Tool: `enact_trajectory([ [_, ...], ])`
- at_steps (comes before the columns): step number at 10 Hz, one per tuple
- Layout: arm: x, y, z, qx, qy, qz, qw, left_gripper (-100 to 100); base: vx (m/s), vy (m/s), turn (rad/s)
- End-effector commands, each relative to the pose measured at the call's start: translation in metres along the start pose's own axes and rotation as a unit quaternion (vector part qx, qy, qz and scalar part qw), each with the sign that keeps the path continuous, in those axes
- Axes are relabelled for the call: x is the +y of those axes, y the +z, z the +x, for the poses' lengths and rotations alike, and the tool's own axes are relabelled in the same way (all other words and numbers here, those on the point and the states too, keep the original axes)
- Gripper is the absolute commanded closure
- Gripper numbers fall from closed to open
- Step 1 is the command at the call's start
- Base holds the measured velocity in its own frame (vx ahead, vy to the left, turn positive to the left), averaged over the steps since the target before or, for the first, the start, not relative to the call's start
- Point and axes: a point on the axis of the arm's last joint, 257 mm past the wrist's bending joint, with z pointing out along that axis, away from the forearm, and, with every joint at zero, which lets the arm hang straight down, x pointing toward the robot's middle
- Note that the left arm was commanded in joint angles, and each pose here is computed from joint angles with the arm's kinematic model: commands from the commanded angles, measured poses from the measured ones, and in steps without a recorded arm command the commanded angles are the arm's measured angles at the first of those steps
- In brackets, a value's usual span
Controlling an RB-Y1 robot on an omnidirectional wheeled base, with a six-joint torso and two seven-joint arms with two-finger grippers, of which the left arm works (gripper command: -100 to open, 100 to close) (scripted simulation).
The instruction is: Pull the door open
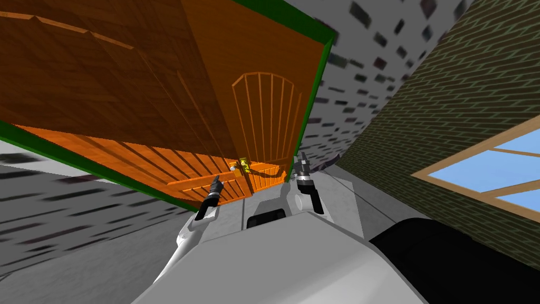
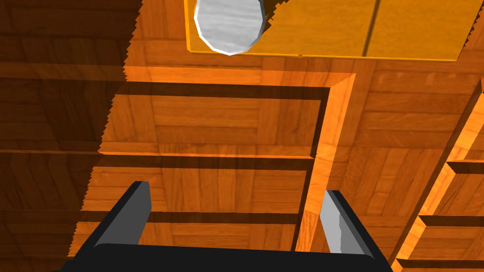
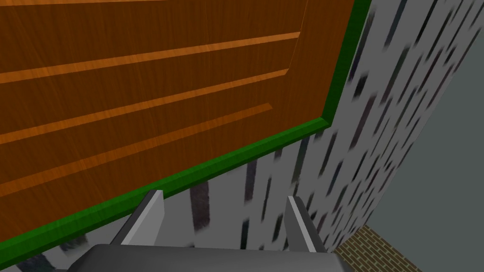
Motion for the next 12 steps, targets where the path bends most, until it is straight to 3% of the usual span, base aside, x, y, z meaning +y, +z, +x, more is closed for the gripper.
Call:
enact_trajectory([
  [1, -0.005, 0.0018, 0.013, 0.013, -0.004, 0.005, 0.9999, -100, -0.186, -0.068, -0.091],
  [2, -0.009, 0.0035, 0.026, 0.024, -0.008, 0.01, 0.9996, -100, -0.175, -0.107, -0.108],
  [3, -0.006, 0.0034, 0.018, 0.017, -0.005, 0.007, 0.9998, -100, -0.075, -0.051, -0.017],
  [4, 0.003, -0.0028, -0.006, -0.001, 0.001, -0.004, 1.0, -100, -0.037, 0.036, 0.161],
  [6, 0.011, -0.0087, -0.031, -0.022, 0.008, -0.015, 0.9996, -100, 0.028, 0.093, 0.155],
  [9, 0.007, -0.0042, -0.026, -0.02, 0.006, -0.01, 0.9997, -100, 0.177, 0.014, -0.027],
  [12, -0.006, 0.008, 0.002, -0.001, -0.003, 0.005, 1.0, -100, 0.217, -0.05, -0.124],
])
